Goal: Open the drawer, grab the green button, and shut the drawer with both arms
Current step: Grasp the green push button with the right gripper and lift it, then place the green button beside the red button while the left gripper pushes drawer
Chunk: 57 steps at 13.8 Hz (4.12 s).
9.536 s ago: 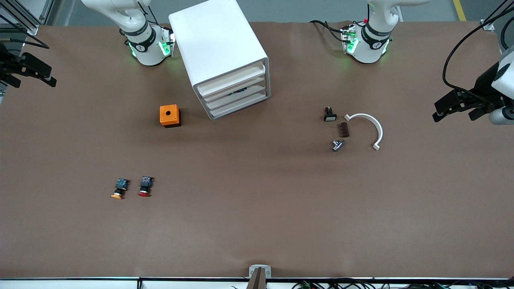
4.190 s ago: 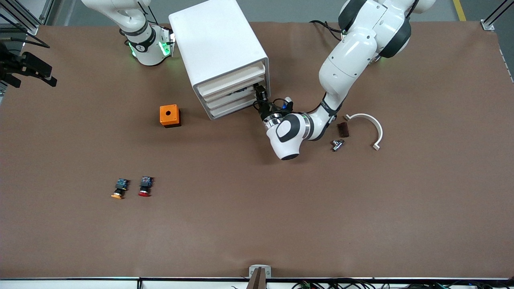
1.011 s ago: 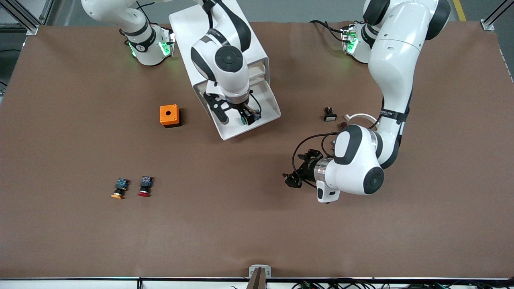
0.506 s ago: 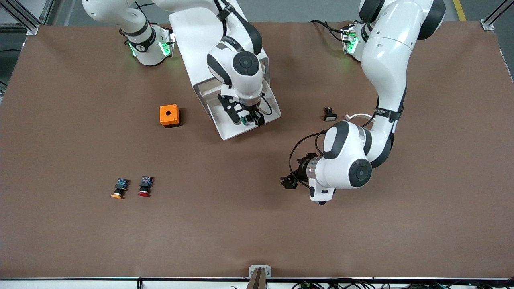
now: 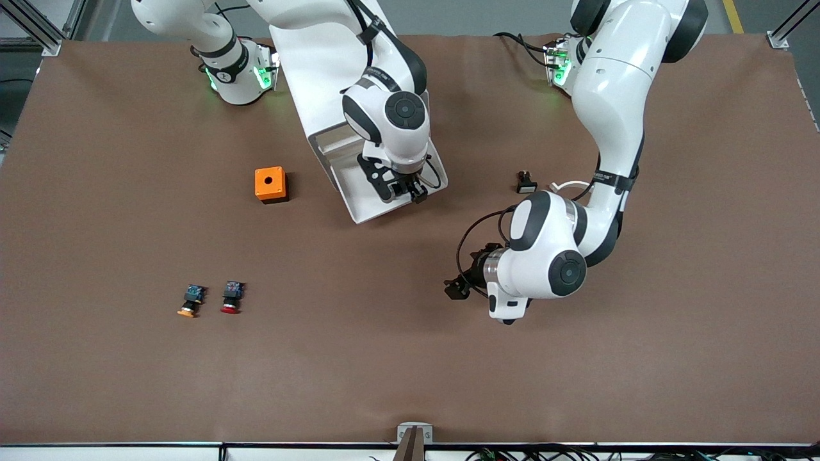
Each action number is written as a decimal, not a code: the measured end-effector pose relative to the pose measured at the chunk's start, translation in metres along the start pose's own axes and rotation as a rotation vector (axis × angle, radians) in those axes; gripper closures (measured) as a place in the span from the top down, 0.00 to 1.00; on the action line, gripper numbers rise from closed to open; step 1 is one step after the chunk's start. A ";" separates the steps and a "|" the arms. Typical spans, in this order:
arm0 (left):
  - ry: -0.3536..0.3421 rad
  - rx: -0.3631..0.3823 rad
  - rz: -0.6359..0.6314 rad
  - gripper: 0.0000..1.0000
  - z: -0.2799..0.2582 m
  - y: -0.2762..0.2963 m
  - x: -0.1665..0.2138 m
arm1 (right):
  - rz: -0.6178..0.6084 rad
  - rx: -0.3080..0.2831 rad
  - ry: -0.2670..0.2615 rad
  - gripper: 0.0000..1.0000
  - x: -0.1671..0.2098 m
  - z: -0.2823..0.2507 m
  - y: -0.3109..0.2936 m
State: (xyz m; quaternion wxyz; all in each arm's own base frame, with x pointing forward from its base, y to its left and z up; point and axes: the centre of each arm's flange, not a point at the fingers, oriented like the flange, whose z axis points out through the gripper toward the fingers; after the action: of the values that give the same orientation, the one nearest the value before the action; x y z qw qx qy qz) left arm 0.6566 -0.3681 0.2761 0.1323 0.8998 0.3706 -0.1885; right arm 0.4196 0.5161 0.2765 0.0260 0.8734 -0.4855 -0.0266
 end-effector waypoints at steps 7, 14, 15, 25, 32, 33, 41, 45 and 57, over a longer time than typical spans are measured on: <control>0.035 0.005 0.032 1.00 0.009 0.005 -0.013 | -0.012 -0.016 0.005 0.78 0.000 0.001 0.001; 0.069 0.028 0.077 1.00 0.022 0.010 -0.032 | -0.027 -0.019 0.005 0.41 -0.001 -0.004 0.000; 0.086 0.039 0.094 1.00 0.026 0.011 -0.037 | -0.026 -0.014 0.004 0.41 0.000 -0.009 -0.003; 0.210 0.079 0.208 1.00 0.045 0.018 -0.066 | -0.409 -0.067 -0.026 0.41 0.159 -0.106 -0.047; 0.236 0.136 0.252 1.00 0.077 0.017 -0.100 | -0.777 0.064 0.021 0.41 0.334 -0.041 -0.042; 0.236 0.138 0.245 1.00 0.079 0.017 -0.102 | -0.810 0.063 0.023 0.41 0.352 -0.032 -0.038; 0.252 0.168 0.234 1.00 0.108 0.016 -0.144 | -0.860 0.034 0.012 0.41 0.401 0.043 -0.031; 0.247 0.201 0.266 1.00 0.133 0.011 -0.176 | -0.905 0.028 0.009 0.41 0.405 0.048 -0.030; 0.148 0.272 0.358 1.00 0.188 -0.012 -0.252 | -0.897 0.043 0.032 0.41 0.417 0.073 -0.031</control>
State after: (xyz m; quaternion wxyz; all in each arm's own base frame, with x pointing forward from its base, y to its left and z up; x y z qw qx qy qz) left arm 0.4379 -0.5858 0.2171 0.0133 0.9721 0.1852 -0.1436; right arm 0.6604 0.1762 0.1931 0.0013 0.9982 -0.0590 -0.0115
